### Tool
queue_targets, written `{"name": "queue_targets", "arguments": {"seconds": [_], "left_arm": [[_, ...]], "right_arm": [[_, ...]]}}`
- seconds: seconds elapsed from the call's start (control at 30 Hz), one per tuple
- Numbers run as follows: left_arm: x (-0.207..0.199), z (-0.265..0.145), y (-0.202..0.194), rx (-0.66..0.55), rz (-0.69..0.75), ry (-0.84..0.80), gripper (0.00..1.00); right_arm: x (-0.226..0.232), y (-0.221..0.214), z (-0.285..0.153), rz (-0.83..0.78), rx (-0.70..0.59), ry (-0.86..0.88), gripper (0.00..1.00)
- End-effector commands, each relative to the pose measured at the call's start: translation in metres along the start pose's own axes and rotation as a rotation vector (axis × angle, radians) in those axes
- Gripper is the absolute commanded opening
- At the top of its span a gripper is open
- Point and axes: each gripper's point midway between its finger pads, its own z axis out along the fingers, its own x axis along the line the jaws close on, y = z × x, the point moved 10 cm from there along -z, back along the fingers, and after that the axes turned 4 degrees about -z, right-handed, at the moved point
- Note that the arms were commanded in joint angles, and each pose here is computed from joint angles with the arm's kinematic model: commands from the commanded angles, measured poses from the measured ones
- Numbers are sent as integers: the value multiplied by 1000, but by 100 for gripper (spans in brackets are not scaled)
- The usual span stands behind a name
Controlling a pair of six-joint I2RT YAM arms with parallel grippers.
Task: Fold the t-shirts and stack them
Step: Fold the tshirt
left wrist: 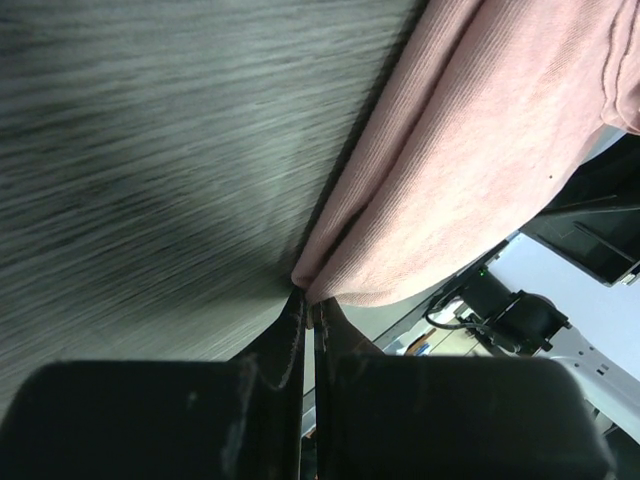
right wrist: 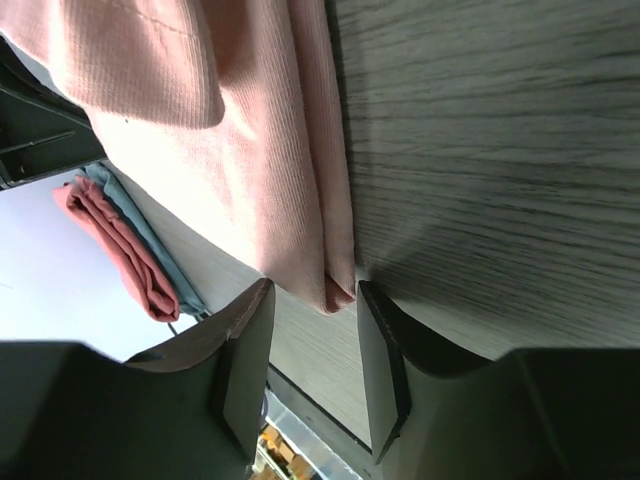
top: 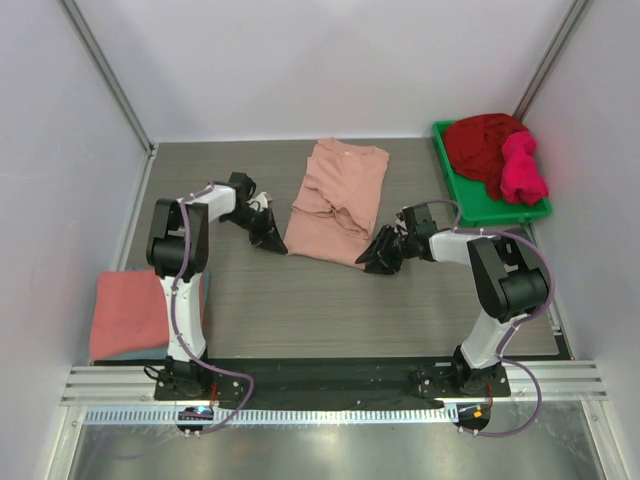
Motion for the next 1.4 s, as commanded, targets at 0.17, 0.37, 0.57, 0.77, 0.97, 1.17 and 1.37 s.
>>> {"name": "queue_targets", "arguments": {"seconds": [0.17, 0.37, 0.57, 0.77, 0.97, 1.17, 1.37], "left_arm": [[-2, -8, -9, -43, 34, 17, 0], [-9, -27, -30, -74, 49, 4, 0], [-32, -61, -74, -128, 40, -147, 0], [-42, -84, -111, -170, 110, -190, 0], [-40, -94, -133, -189, 127, -215, 0], [-51, -107, -131, -227, 183, -248, 0], [-55, -116, -121, -264, 214, -244, 0]], "right_arm": [[-6, 14, 13, -5, -66, -42, 14], [17, 27, -6, -115, -90, 54, 2], [34, 8, -48, -257, -25, 150, 2], [40, -21, -88, -389, -14, 163, 2], [51, -28, -111, -482, -51, 170, 1], [51, -26, -111, -498, -55, 153, 2], [66, -14, -116, -549, -100, 168, 2]]}}
